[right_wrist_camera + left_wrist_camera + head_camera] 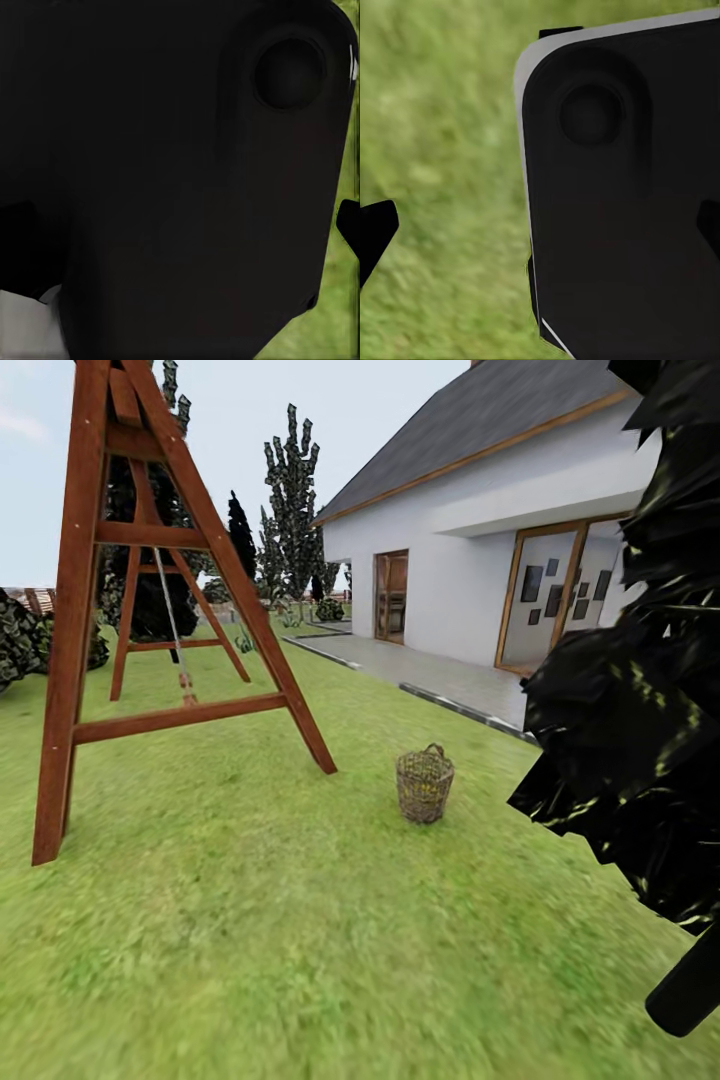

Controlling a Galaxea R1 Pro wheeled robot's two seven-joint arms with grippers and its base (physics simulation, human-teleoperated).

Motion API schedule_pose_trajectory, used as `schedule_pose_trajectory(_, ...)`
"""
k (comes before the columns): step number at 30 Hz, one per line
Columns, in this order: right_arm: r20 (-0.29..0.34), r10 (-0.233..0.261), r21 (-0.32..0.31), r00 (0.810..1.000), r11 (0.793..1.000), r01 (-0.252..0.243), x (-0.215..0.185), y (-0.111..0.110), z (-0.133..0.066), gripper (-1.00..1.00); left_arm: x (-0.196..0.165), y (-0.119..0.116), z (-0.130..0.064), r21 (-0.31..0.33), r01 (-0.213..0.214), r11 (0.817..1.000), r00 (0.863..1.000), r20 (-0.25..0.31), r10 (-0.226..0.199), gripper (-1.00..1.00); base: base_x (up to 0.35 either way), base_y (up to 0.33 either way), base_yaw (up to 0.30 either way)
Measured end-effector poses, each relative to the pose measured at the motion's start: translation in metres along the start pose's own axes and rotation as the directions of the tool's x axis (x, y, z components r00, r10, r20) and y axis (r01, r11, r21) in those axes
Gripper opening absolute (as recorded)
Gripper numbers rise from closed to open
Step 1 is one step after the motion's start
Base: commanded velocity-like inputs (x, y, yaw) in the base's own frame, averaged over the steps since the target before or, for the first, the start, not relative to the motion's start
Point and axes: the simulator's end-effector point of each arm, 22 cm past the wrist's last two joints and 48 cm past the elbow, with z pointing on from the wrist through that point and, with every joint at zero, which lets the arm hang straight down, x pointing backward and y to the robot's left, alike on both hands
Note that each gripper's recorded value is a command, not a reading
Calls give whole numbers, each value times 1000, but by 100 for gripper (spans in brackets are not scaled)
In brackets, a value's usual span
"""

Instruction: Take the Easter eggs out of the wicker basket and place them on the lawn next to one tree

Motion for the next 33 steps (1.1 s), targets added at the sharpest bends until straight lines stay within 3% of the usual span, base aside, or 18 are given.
schedule_pose_trajectory(17, 2, -1, 0, 1000, 1000, 1, -1, 0, 0, 100, -1, 0, 0, 0, 0, 1000, 1000, 3, 0, 100, 215, -15, -30)
schedule_pose_trajectory(33, 3, 4, 2, 1000, 1000, -4, -1, -1, 0, 100, -2, 0, 0, 0, 0, 1000, 1000, 6, 0, 100, 25, 0, -5)
